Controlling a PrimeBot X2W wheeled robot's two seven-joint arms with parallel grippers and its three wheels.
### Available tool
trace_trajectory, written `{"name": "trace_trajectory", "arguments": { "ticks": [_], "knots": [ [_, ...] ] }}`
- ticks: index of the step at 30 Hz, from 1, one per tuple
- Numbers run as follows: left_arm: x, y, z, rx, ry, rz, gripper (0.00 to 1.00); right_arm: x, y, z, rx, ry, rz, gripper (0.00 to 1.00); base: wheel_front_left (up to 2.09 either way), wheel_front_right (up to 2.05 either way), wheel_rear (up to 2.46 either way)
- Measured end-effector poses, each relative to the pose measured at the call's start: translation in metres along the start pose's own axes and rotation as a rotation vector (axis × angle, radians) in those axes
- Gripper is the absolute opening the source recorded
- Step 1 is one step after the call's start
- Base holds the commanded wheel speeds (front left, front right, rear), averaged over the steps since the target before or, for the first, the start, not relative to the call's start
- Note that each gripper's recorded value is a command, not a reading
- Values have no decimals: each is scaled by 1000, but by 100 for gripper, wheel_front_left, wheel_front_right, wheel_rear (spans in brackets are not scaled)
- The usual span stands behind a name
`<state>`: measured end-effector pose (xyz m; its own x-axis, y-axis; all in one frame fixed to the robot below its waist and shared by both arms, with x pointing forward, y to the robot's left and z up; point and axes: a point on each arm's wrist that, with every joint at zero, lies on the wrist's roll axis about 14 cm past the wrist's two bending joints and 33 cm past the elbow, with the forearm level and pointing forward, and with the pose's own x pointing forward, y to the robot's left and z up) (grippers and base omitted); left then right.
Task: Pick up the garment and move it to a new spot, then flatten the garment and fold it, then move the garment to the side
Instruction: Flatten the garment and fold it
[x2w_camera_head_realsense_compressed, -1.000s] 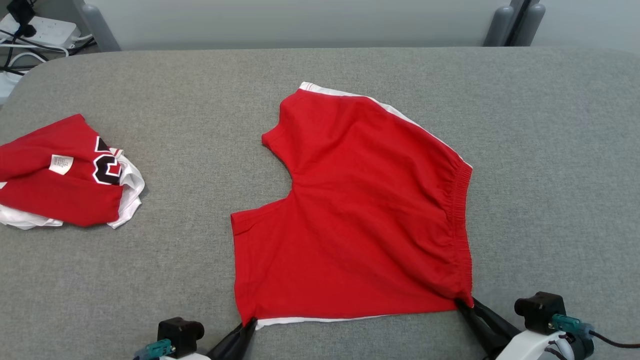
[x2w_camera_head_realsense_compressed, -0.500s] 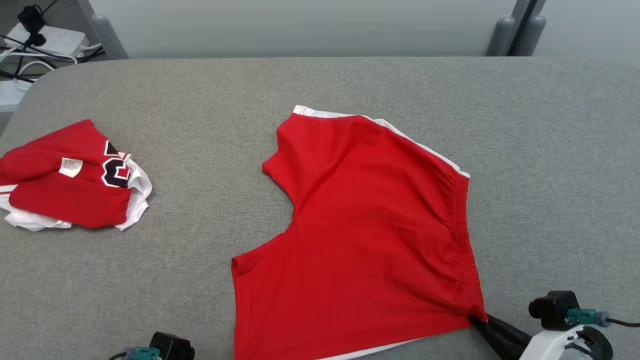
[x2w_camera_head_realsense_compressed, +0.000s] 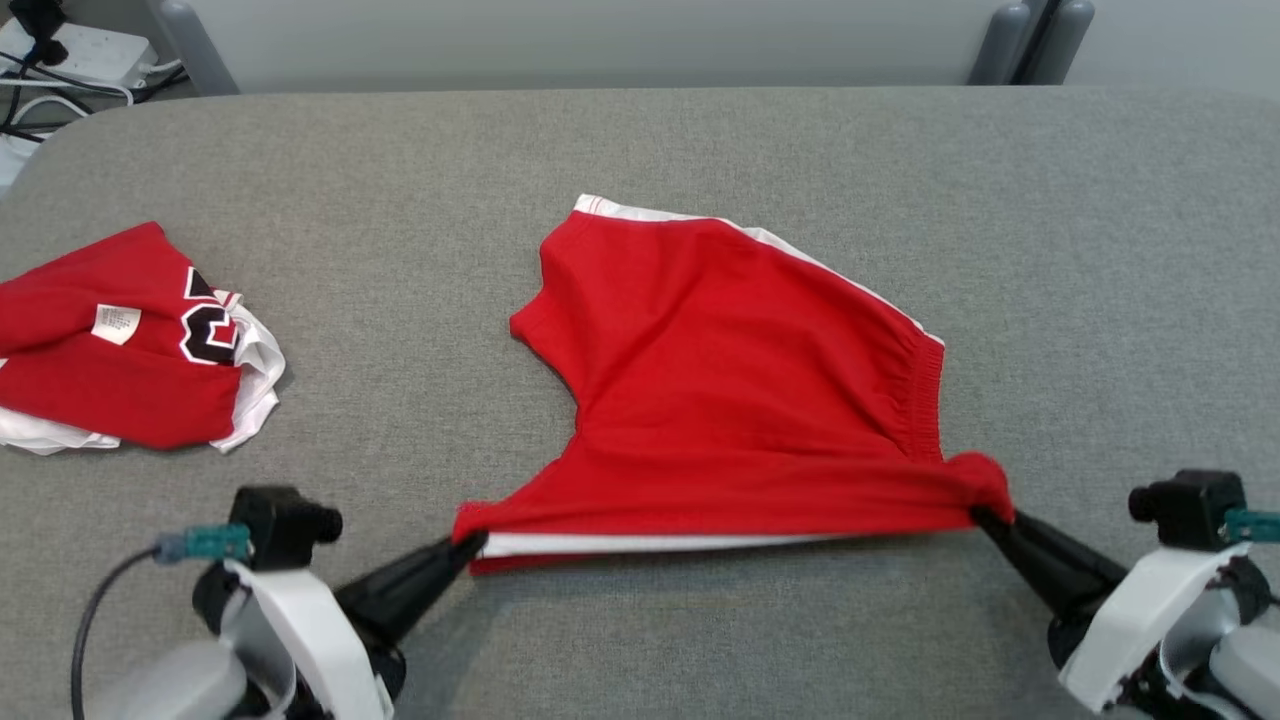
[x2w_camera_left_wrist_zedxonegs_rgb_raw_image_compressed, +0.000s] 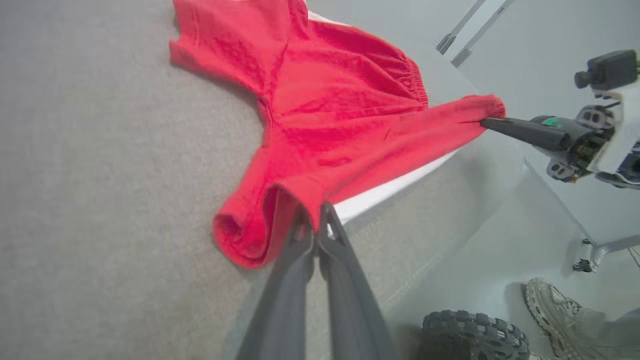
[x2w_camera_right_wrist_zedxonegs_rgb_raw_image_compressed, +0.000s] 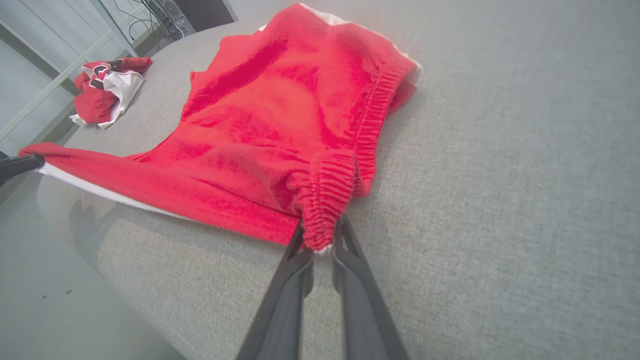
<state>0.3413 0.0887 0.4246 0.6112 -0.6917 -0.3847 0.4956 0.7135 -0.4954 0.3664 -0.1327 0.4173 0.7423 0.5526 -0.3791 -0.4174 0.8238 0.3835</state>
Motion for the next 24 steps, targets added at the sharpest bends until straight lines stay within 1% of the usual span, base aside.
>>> {"name": "trace_trajectory", "arguments": {
  "ticks": [2,5,10,13,17,24],
  "knots": [
    [8,3,26,67,-26,-16,0,7,-7,18,5,-44,-12,0,0,0,0],
    [22,4,58,132,-29,-41,0,19,-17,40,7,-92,-26,0,0,0,0],
    [52,13,110,237,-46,-58,0,48,-32,65,9,-147,-49,0,0,0,0],
    [71,25,132,284,-44,-43,0,66,-37,72,16,-162,-55,0,0,0,0],
    [97,39,150,337,-42,-37,0,85,-47,72,18,-167,-78,0,0,0,0],
    [140,51,168,394,-66,-56,0,99,-66,73,65,-224,-139,0,0,0,0]
  ]
}}
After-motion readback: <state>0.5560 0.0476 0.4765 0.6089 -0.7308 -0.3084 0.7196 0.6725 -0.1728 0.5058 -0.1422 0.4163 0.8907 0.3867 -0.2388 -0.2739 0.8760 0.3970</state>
